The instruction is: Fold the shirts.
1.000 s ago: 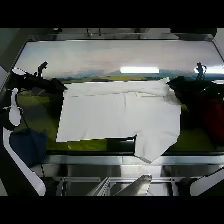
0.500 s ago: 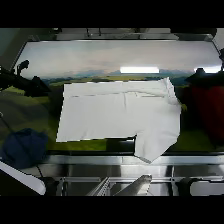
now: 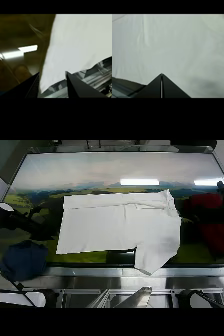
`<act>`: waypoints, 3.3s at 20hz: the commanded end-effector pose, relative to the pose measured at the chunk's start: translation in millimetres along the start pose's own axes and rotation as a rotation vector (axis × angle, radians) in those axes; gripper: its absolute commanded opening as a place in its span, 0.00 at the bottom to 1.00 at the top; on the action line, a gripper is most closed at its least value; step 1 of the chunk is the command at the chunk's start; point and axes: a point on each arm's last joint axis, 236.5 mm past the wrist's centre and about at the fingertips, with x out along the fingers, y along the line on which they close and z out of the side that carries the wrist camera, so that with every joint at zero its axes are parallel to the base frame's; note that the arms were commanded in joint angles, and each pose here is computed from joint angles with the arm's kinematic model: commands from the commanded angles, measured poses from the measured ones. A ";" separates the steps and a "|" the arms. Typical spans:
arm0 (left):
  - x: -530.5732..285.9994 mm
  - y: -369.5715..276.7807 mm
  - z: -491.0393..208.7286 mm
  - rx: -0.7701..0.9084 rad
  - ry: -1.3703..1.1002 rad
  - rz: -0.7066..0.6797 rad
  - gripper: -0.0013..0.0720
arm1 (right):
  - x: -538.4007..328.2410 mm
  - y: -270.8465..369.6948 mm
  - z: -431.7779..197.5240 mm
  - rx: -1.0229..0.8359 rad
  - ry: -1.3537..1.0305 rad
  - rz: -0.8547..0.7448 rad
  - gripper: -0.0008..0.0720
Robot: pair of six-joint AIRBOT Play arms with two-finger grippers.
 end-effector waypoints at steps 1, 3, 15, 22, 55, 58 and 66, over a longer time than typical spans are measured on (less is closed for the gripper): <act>24.1 12.5 -21.3 -0.012 0.030 0.047 0.49 | -7.3 14.9 -25.0 -0.030 -0.014 0.007 0.03; 34.2 9.9 -23.6 0.008 0.040 0.058 0.48 | -8.6 18.3 -33.8 -0.024 -0.015 0.008 0.03; 51.2 -3.4 -29.8 0.098 0.080 0.075 0.05 | -33.0 -60.7 -95.7 0.427 -0.016 -0.126 0.72; 51.1 -3.3 -30.2 0.097 0.082 0.074 0.05 | 12.3 -111.2 -150.3 0.521 0.027 -0.193 0.59; -44.8 -99.3 26.1 0.244 -0.004 -0.127 0.05 | 15.0 -6.2 21.1 0.375 -0.042 0.317 0.03; -49.3 -96.8 62.2 0.222 -0.029 -0.116 0.05 | 48.0 -3.0 60.7 0.365 -0.060 0.333 0.03; -57.4 -91.4 166.1 0.207 -0.154 -0.131 0.05 | 125.5 -27.0 167.8 0.393 -0.143 0.425 0.03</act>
